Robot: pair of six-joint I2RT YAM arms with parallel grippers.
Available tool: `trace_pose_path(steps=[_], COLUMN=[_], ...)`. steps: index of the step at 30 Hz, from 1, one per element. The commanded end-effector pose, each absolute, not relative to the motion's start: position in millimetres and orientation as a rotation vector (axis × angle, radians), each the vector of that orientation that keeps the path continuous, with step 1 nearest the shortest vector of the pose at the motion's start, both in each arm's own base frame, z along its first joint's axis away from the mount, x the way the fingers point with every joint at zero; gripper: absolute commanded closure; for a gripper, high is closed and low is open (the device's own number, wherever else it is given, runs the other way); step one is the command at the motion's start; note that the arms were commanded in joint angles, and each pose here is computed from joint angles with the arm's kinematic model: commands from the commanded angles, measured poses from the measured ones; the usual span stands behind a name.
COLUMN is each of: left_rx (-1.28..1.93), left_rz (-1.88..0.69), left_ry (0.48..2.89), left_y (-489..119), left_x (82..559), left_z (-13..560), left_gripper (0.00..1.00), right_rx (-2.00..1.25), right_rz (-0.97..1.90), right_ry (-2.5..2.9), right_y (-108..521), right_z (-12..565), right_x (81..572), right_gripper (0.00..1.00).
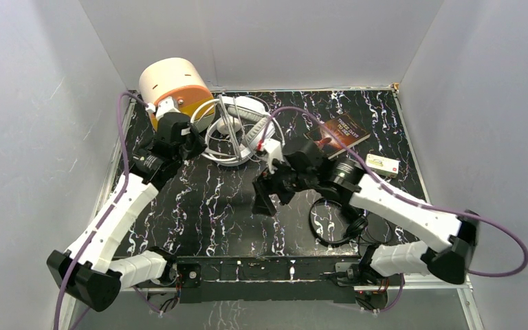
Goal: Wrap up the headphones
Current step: Wrap the headphones cable around the headphones.
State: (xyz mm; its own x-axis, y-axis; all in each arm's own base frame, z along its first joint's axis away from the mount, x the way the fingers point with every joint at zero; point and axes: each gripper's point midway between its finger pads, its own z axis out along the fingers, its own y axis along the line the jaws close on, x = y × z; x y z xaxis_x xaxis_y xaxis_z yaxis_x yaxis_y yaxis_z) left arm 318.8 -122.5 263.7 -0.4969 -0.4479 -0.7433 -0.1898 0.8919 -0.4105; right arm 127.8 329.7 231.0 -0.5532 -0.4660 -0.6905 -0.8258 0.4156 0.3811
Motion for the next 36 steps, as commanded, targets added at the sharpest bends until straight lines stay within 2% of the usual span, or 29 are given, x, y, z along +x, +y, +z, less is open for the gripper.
trace_pose_path(steps=[1,5,8,9,10,14,15,18,24,29,36], left_rx=[-0.558,-0.575,-0.583,-0.596,-0.589,-0.537,-0.528,-0.465,-0.371,-0.34,-0.312], left_rz=[-0.426,-0.519,-0.648,-0.735,-0.772,-0.92,-0.965,-1.098,-1.272,-1.365,-1.425], left_ry=[1.912,1.906,1.901,1.894,1.884,1.845,1.826,1.824,1.806,1.788,1.749], left_y=[-114,-122,-135,-142,-146,-159,-160,-178,-201,-211,-215], left_x=[320,312,304,296,293,277,271,262,252,246,242], left_z=[305,309,314,328,337,375,385,396,414,423,435], left_gripper=[1.0,1.0,1.0,1.0,1.0,1.0,1.0,1.0,1.0,1.0,1.0], right_rx=[-0.842,-0.622,-0.388,-0.278,-0.263,-0.23,-0.287,-0.662,-1.088,-1.137,-1.058], right_rz=[0.953,0.693,0.412,0.427,0.494,0.638,0.821,1.254,1.514,1.56,1.608], right_ry=[2.09,2.053,1.99,1.917,1.871,1.967,1.97,1.721,1.339,1.154,1.111], right_y=[293,236,176,155,156,152,157,212,301,327,324], right_z=[295,311,329,340,345,294,277,292,324,336,346], right_x=[132,166,213,243,247,279,282,244,151,121,111], right_gripper=[0.02,0.01,0.02,0.01,0.01,0.01,0.01,0.02,0.01,0.01,0.04])
